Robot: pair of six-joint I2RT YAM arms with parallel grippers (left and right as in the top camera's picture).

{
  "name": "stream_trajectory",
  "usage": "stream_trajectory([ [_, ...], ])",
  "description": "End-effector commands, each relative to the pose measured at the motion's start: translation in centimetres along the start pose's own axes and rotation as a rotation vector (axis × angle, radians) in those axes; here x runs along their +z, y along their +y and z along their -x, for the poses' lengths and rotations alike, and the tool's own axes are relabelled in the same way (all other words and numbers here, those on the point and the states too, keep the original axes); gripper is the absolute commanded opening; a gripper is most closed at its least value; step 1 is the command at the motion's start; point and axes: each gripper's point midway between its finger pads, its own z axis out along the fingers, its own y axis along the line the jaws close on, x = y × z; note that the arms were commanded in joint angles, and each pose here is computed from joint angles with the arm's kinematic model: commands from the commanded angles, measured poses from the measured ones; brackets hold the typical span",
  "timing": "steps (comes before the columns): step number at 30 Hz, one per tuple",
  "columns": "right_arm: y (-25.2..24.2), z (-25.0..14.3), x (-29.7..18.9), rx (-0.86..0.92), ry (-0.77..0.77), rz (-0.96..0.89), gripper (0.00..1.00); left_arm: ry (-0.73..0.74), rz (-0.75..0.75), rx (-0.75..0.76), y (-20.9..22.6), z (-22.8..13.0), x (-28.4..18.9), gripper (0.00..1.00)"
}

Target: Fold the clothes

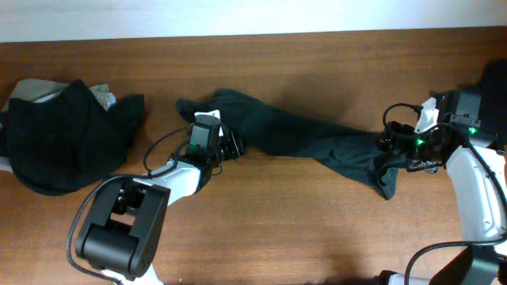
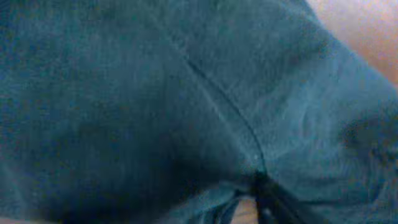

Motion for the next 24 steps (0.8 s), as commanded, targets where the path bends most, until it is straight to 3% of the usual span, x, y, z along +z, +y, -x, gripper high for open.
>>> stream_trajectory([
  [1, 0.0, 0.1, 0.0, -0.004, -0.001, -0.011, 0.95, 0.053, 0.038, -0.011, 1.4, -2.0, 0.8, 0.01],
  [4, -0.3, 0.1, 0.0, -0.003, -0.003, -0.023, 0.95, 0.056, 0.041, -0.003, 1.2, -1.6, -0.1, 0.0],
  [12, -1.7, -2.2, -0.2, 0.023, 0.085, -0.102, 0.95, 0.098, 0.11, 0.075, 1.0, 0.1, -10.9, 0.0],
  [18, -0.9, -4.5, -0.3, 0.044, 0.178, -0.058, 0.93, 0.124, 0.124, 0.07, 1.1, -0.5, -11.9, 0.01],
  [24, 1.2, -6.0, 1.0, -0.032, 0.22, -0.032, 0.78, 0.125, 0.124, 0.07, 1.2, -0.6, -11.9, 0.0],
])
